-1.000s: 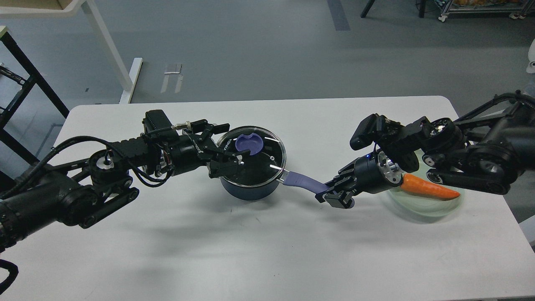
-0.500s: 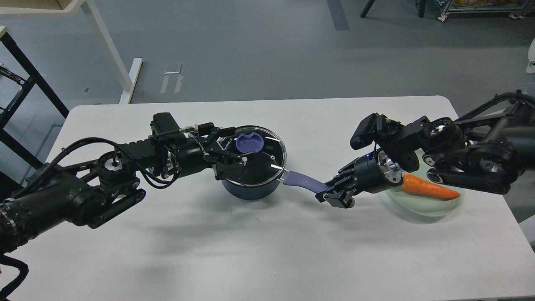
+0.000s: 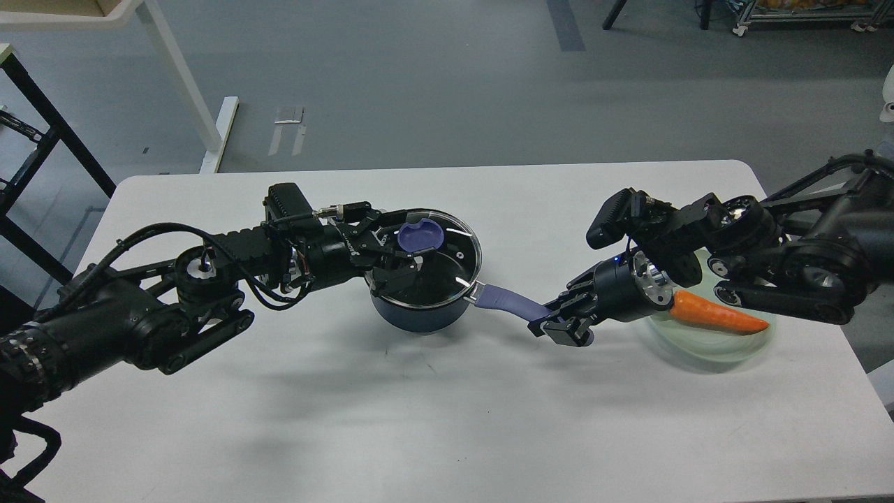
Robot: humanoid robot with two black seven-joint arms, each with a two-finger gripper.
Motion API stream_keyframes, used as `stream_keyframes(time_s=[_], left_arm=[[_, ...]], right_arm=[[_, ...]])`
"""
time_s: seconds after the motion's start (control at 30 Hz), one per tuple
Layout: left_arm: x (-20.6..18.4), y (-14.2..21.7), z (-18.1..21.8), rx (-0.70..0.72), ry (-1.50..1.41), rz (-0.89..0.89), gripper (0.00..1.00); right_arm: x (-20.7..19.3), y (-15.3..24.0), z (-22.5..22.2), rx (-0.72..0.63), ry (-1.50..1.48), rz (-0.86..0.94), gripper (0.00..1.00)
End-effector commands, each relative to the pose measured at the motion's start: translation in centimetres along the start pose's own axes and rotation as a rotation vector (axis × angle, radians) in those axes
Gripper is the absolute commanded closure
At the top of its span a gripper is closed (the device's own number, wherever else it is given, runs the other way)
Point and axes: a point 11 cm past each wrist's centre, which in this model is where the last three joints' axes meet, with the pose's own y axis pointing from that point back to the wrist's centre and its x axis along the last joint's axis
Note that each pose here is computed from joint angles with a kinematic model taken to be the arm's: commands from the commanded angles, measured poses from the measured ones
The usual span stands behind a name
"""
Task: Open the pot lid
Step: 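Close the left gripper on the purple lid knob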
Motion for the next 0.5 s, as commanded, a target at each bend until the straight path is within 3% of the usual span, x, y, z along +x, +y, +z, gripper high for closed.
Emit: stream_keyframes(time_s=[0.0,0.47], left_arm=[[0.0,0.0,-0.1,0.002,-0.004,-0.001,0.63],[2.2,-0.5,-0.1,-0.012,-0.029,0.038,0.67]], right_arm=[[0.0,0.0,0.0,0.001,0.000,-0.001,0.68],[0.0,0.0,0.0,0.000,0.000,0.001,0.67]])
